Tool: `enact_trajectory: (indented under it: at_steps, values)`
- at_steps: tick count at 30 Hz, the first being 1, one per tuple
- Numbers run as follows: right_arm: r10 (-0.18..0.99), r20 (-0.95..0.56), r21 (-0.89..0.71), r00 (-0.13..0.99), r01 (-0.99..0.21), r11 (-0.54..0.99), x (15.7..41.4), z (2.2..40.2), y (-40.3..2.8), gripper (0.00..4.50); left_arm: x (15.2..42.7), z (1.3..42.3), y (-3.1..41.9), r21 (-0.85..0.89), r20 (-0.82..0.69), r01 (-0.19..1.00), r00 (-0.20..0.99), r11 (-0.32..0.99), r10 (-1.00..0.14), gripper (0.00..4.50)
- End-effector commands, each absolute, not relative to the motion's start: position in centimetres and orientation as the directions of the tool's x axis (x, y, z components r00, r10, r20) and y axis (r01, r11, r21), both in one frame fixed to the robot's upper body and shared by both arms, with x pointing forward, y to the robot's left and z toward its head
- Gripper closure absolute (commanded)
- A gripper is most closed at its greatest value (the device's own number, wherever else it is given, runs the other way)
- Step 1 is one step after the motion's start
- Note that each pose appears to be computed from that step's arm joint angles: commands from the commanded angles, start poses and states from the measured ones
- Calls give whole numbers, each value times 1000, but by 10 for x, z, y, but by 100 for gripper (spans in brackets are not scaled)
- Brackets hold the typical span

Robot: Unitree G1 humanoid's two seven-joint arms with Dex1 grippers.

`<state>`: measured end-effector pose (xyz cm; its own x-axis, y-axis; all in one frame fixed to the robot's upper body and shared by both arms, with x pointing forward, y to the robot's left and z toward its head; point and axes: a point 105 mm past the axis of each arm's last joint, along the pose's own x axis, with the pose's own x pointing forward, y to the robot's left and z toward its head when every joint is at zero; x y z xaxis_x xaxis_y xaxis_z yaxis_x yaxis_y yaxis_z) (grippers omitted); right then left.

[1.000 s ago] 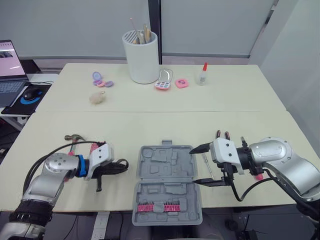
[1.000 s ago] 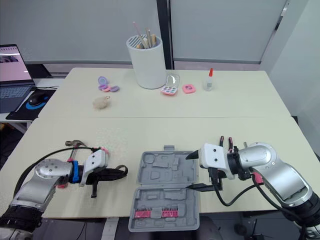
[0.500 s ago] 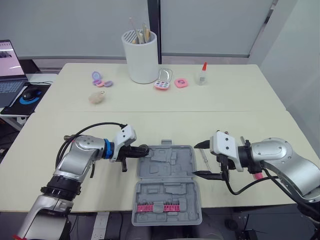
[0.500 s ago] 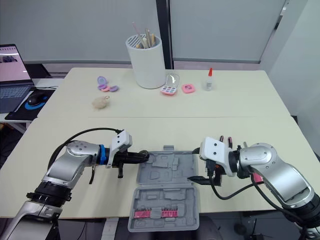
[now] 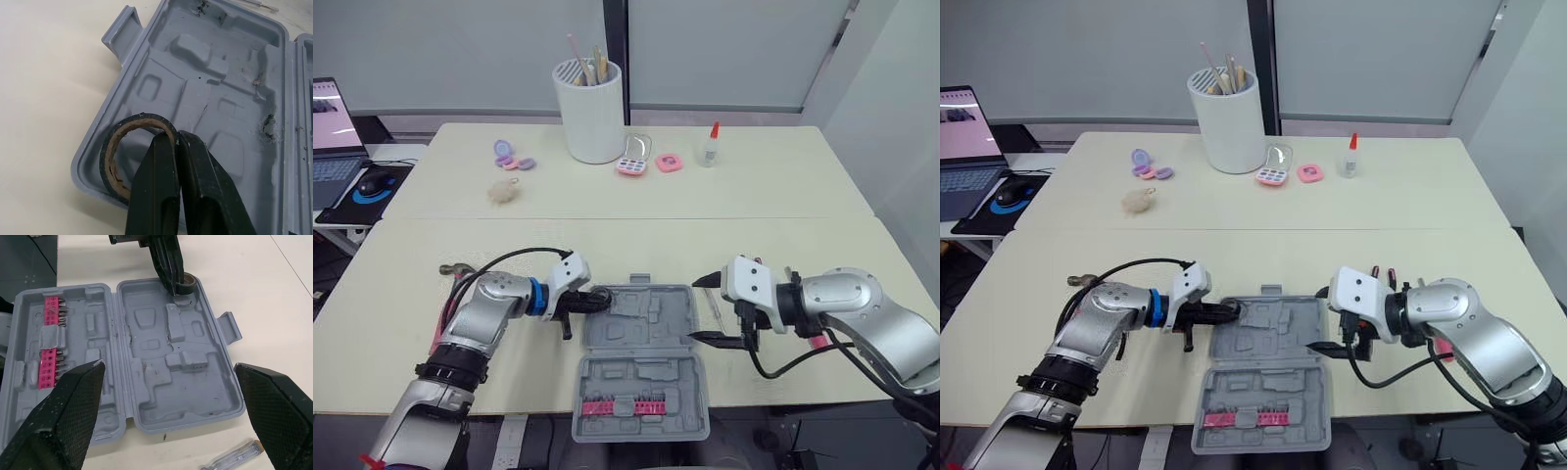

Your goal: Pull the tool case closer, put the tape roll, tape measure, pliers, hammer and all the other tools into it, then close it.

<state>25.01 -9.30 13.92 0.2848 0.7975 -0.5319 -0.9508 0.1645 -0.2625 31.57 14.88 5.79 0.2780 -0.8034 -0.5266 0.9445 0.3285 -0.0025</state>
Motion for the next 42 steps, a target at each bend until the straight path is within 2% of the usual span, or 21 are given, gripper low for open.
enact_trajectory:
  at_steps: [1, 19, 22, 24, 32, 37, 41, 42]
  values:
    - [810, -515, -293, 281, -945, 142, 248, 146, -89, 0, 318, 61, 145, 19, -527, 951, 272, 309, -805, 445]
    - [806, -520, -294, 284, -945, 143, 245, 146, -90, 0, 328, 58, 143, 52, -520, 944, 305, 327, -798, 445]
    - [805, -520, -294, 286, -945, 146, 245, 146, -90, 0, 330, 68, 144, 69, -503, 943, 315, 326, -805, 383]
    - [804, -519, -294, 288, -944, 148, 245, 146, -90, 0, 330, 77, 146, 91, -491, 943, 321, 319, -810, 326]
    - [801, -519, -296, 298, -942, 159, 245, 146, -93, 0, 316, 95, 153, 71, -494, 959, 274, 275, -825, 71]
    - [800, -519, -297, 300, -941, 161, 245, 146, -93, 0, 313, 95, 160, 116, -517, 959, 279, 257, -809, 71]
    - [801, -518, -298, 300, -941, 160, 245, 146, -93, 0, 314, 98, 160, 122, -469, 956, 292, 266, -834, 71]
    - [801, -518, -297, 300, -941, 160, 245, 146, -93, 0, 314, 98, 160, 117, -459, 955, 294, 271, -838, 89]
